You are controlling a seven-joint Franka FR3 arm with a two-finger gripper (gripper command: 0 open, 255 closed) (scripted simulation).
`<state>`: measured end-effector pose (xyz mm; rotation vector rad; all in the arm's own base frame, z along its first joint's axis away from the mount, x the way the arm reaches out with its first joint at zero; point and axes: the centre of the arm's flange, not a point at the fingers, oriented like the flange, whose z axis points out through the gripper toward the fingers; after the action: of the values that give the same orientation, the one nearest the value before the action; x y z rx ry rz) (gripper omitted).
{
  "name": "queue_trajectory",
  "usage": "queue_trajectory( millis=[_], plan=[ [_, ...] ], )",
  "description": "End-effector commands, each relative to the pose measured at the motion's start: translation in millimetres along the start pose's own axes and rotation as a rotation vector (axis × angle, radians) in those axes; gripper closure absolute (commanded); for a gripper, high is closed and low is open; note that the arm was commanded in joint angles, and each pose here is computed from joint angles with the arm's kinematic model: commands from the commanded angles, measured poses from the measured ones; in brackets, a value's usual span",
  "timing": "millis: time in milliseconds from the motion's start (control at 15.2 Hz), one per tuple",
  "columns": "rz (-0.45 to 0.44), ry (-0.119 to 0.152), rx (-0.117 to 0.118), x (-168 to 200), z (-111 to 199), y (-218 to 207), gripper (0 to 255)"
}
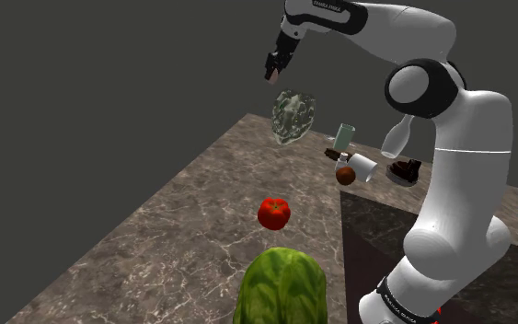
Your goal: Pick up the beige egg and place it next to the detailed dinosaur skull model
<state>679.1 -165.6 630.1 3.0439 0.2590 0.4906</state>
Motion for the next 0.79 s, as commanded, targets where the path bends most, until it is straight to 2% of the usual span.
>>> queue_trajectory(
  millis=[0, 726],
  plan=[
    [-0.001, 0.0, 0.0, 0, 4, 31, 255],
    [-0.001, 0.0, 0.0, -18, 59, 27, 255]
  ],
)
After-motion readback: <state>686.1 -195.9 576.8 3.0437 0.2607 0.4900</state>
